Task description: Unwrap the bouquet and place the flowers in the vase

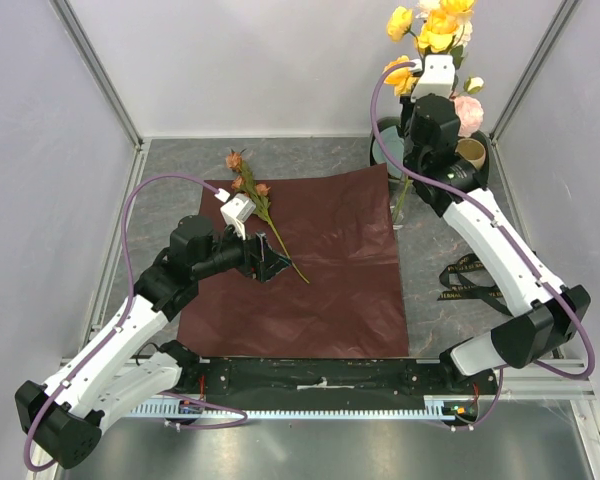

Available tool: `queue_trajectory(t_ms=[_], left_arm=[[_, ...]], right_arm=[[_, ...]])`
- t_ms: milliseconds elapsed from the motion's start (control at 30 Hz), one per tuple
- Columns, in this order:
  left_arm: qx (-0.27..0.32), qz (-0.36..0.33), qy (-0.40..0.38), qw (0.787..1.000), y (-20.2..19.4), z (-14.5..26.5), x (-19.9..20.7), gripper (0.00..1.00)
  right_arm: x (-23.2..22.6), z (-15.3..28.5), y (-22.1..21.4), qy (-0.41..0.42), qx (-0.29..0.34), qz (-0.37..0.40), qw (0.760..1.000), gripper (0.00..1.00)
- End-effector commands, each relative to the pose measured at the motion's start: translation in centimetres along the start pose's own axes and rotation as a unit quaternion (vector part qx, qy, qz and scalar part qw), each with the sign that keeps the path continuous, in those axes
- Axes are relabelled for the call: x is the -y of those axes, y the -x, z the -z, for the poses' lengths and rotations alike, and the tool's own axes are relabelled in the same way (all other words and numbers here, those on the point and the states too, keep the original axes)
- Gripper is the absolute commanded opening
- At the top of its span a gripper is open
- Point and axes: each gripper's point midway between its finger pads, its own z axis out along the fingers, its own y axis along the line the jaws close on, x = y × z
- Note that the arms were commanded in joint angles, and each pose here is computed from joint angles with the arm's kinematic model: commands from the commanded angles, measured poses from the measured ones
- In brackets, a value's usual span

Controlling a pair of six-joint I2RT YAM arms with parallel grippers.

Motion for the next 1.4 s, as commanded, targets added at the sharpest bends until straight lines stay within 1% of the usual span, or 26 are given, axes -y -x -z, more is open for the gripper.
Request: queue_trajectory(t_ms=[0,167,467,533,733,867,967,1167,1233,1300,1367], left_arm=[[0.012,-0.022,-0.005,1.000,0.6,0.2,0.1,0.82],[0.012,-0.022,-0.007,1.000,0.6,0.2,0.1,0.82],[0.011,-0.022,-0.008,1.000,0.5,0.1,0.1,0.82],[0.011,-0.022,-0.007,1.000,0.6,0.1,0.1,0.82],[0.012,-0.023,-0.007,1.000,0.7,0.2,0.1,0.82],[0.012,-0.023,-0.008,1.000,0.6,0.2,0.1,0.82],[0.015,-0.024,-0.007,1.000,0.7,0.3,0.2,0.82],[0.013,-0.025,-0.009,1.000,0.7,0.2,0.2,0.82],[0.013,-0.024,-0.009,1.000,0.6,0.2,0.2,0.82],[0.013,-0.024,-0.009,1.000,0.6,0.2,0.2,0.82],[0.013,-0.025,-0.010,1.000,0.6,0.3,0.2,0.82]], right_arm=[[0.6,0.6,0.9,-0.001,0.022,-0.029,0.999,0.04],[0.3,0.5,-1.0,0.003,0.011,-0.027,1.000,0.06],[-0.5,0.2,-3.7,0.009,-0.012,-0.026,1.000,0.06],[-0.5,0.2,-3.7,0.007,-0.013,-0.028,1.000,0.06],[0.0,0.5,-1.5,0.004,0.006,-0.039,0.999,0.06],[0.1,0.2,-0.5,0.001,0.015,-0.021,1.000,0.05],[-0.7,0.2,0.2,0.033,0.028,0.005,0.999,0.06],[-2.3,0.4,1.1,0.091,0.050,0.025,0.994,0.06],[-3.4,0.5,0.8,0.127,0.053,0.044,0.989,0.09],[-3.9,0.6,0.7,0.147,0.057,0.064,0.985,0.09],[-4.6,0.6,0.6,0.172,0.062,0.075,0.980,0.07]])
